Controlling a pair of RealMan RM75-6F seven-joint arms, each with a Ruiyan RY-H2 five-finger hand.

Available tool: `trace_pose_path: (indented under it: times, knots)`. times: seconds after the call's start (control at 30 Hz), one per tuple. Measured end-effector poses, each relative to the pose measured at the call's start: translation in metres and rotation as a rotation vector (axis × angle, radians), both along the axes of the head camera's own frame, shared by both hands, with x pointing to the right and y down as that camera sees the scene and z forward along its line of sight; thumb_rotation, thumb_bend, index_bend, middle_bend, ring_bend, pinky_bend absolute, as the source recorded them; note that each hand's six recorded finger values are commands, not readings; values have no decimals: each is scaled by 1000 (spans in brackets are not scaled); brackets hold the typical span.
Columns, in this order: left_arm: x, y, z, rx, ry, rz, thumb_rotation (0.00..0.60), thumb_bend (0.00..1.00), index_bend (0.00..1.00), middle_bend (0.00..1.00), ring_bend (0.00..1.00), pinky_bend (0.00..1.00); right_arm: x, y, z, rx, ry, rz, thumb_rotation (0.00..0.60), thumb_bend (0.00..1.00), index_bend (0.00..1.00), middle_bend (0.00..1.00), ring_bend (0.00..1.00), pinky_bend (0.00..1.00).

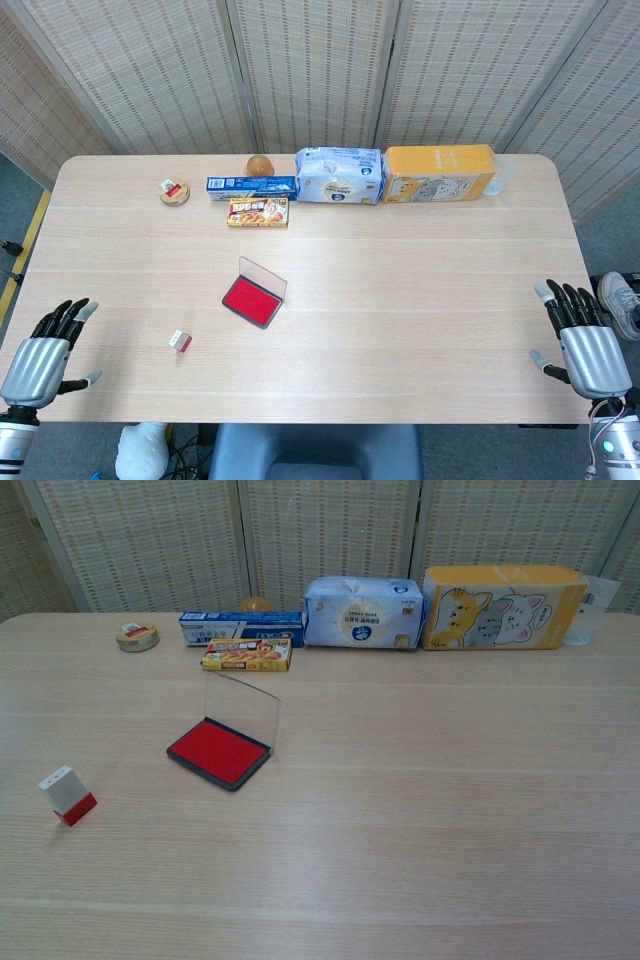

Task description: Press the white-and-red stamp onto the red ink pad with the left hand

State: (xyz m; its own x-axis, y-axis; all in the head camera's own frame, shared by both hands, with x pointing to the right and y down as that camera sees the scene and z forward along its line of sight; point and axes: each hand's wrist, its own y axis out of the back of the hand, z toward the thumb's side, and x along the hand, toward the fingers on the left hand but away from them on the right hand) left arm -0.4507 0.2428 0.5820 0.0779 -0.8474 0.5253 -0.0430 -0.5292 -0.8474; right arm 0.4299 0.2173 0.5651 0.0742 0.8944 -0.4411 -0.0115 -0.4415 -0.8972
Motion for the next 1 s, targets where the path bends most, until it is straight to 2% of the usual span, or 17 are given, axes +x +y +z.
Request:
trace_pose_path:
  times: [0.3, 0.47, 0.5, 0.57, 0.63, 0.7, 0.73, 0.8, 0.87, 1.0]
  knots:
    - [3, 0, 5, -23, 1, 9, 600, 168, 14, 103, 0, 169, 0, 1, 2, -12, 4, 1, 600, 202, 0, 12, 26, 0]
    - [4, -1, 12, -68, 27, 10, 600, 168, 16, 121, 5, 169, 1, -1, 4, -12, 8, 10, 600, 202, 0, 12, 26, 0]
    - [3, -2, 14, -78, 31, 12, 600, 168, 27, 175, 41, 176, 1, -1, 5, -15, 10, 12, 600, 202, 0, 12, 26, 0]
    - [3, -6, 20, -96, 28, 28, 600, 168, 82, 374, 197, 251, 1, -1, 6, -21, 14, 13, 600, 202, 0, 12, 26, 0]
    - [4, -12, 25, -106, 12, 59, 600, 168, 186, 627, 419, 395, -1, -1, 6, -18, 14, 5, 600, 203, 0, 12, 26, 0]
    - [10, -17, 29, -109, 4, 99, 600, 168, 270, 776, 567, 497, -3, 0, 5, -13, 13, -5, 600, 203, 0, 12, 26, 0]
    - [15, -21, 31, -110, 0, 130, 600, 168, 305, 816, 618, 529, -4, 0, 5, -12, 12, -10, 600, 203, 0, 12, 26, 0]
    - [23, -26, 35, -108, -7, 179, 600, 168, 347, 834, 646, 539, -4, 2, 5, -16, 11, -13, 600, 202, 0, 12, 26, 0]
    - [35, -33, 38, -102, -10, 239, 600, 168, 388, 836, 651, 540, -4, 2, 6, -22, 9, -15, 600, 202, 0, 12, 26, 0]
    - [53, -43, 45, -116, -16, 318, 600, 198, 398, 836, 651, 540, -3, 1, 7, -25, 10, -15, 600, 202, 0, 12, 26, 0]
